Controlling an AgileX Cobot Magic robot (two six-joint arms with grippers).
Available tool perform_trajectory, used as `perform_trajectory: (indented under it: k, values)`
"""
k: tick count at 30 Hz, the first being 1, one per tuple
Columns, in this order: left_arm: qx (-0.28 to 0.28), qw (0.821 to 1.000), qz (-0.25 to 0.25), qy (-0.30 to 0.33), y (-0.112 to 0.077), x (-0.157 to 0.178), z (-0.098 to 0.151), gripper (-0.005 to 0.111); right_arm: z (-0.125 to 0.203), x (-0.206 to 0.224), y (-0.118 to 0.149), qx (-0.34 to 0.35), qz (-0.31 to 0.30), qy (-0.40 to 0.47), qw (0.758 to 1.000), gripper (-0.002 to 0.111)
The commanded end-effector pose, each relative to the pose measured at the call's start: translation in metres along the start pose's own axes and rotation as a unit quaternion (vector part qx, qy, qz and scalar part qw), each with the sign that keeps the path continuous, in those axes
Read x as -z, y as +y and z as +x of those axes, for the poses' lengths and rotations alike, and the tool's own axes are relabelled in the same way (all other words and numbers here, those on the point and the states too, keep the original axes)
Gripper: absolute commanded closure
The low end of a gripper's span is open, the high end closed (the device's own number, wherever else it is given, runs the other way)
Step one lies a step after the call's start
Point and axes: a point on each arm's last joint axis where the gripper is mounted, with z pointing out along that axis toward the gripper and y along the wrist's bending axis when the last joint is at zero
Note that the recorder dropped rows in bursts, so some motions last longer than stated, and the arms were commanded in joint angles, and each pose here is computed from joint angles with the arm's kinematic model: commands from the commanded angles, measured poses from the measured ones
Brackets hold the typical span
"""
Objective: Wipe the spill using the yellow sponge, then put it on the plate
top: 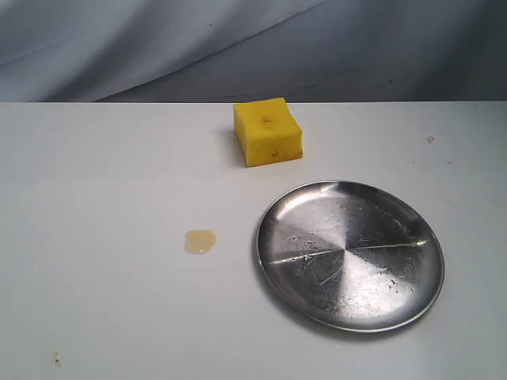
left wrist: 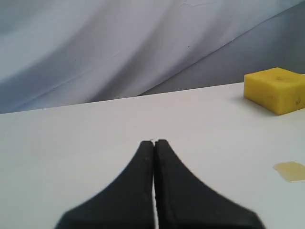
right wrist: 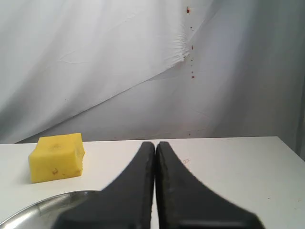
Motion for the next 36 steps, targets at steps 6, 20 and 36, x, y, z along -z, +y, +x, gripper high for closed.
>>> perform_trajectory:
  k: [6, 20, 36]
  values:
    - [0.004, 1.000, -0.001, -0.007, 0.000, 0.000, -0.002, 0.107, 0.001, 0.000, 0.000, -0.002, 0.004, 0.000, 1.000, 0.108]
    - [0.004, 1.000, -0.001, -0.007, 0.000, 0.000, -0.002, 0.107, -0.039, -0.001, -0.002, -0.204, 0.002, -0.092, 0.975, 0.108]
    - [0.004, 1.000, -0.001, -0.007, 0.000, 0.000, -0.002, 0.107, -0.090, -0.260, 0.110, 0.007, -0.164, 0.279, 0.946, 0.108]
